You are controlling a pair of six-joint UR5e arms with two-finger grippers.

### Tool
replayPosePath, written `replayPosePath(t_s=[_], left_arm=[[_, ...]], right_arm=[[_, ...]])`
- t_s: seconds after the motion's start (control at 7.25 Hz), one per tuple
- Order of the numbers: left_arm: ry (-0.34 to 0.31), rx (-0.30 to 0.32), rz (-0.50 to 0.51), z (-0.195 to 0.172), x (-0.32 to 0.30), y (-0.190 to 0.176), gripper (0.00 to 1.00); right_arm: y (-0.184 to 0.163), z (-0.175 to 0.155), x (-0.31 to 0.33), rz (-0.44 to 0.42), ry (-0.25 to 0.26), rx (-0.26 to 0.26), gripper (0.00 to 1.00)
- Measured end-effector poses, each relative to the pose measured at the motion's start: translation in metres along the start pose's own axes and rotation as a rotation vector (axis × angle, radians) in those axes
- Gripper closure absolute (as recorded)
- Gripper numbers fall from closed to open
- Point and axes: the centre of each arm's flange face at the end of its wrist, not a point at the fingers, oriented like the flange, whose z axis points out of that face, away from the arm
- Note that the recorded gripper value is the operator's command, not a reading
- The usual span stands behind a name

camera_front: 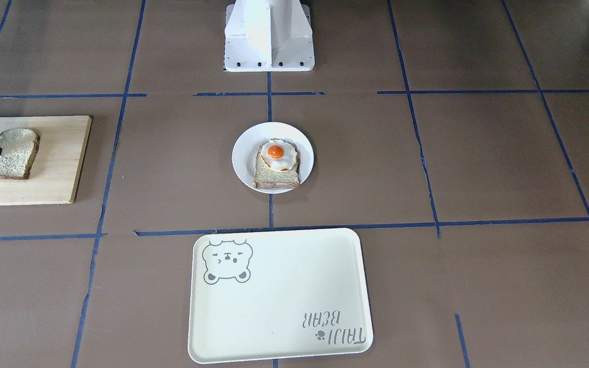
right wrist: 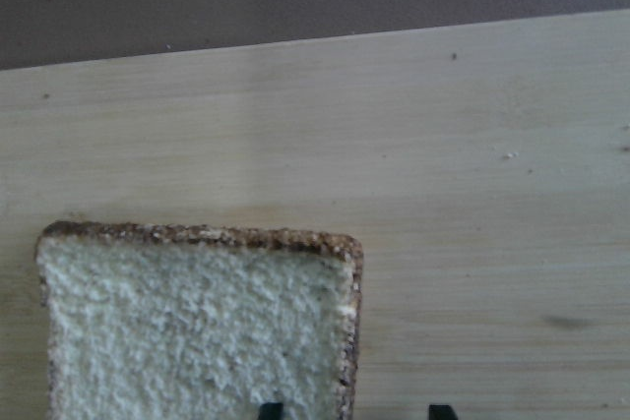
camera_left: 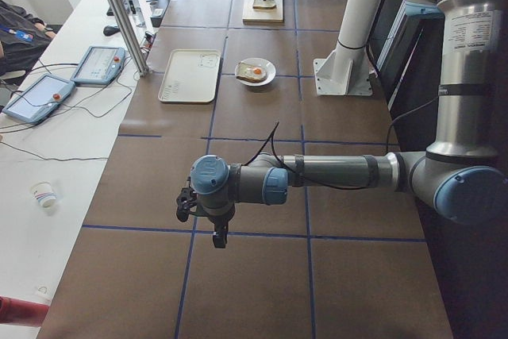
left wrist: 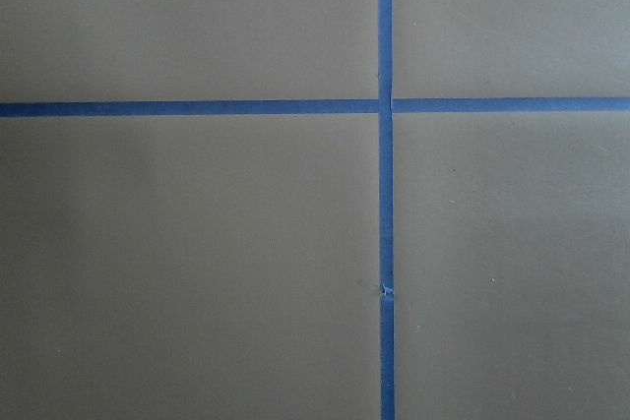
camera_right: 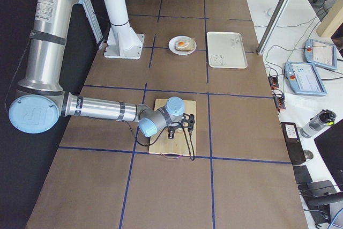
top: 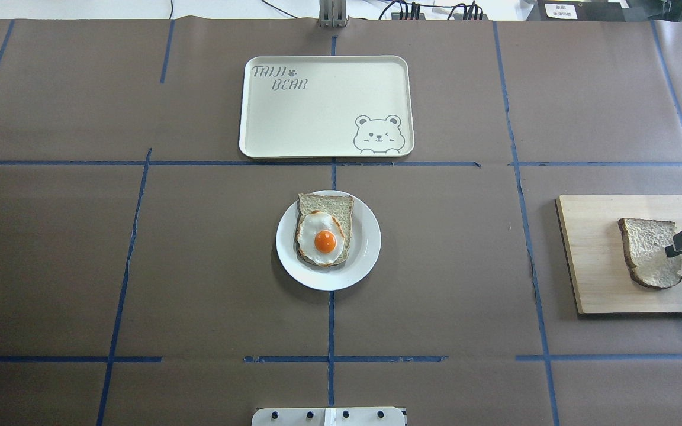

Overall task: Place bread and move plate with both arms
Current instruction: 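Lower the right gripper onto the bread slice on the wooden board and grasp it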

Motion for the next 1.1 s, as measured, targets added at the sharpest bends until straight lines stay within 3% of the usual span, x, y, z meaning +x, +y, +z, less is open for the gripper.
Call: replayPosePath(t_s=[0.28, 0.41, 0.69, 1.1], left_arm=[[0.0, -0.001, 0.0, 0.0004, -0.0004, 0.0005, 0.0], [0.0, -0.001, 0.0, 0.0005, -0.0006, 0.0006, 0.0], [0.0, -0.001, 0.0, 0.0003, -0.0003, 0.0002, 0.0], [0.0, 0.0, 0.001, 0.0001, 0.0, 0.0, 0.0]], right_arm=[[-0.0001, 0.0011, 0.0002, 0.001, 0.001, -0.002, 0.85], [-0.0003, 0.0012, -0.0001, 0.001, 0.0, -0.002, 0.93], [-0.0006, 0.001, -0.0005, 0.0, 0.0, -0.001, 1.0], [-0.0023, -0.0038, -0.0063, -0.013, -0.01, 0.011, 1.0]])
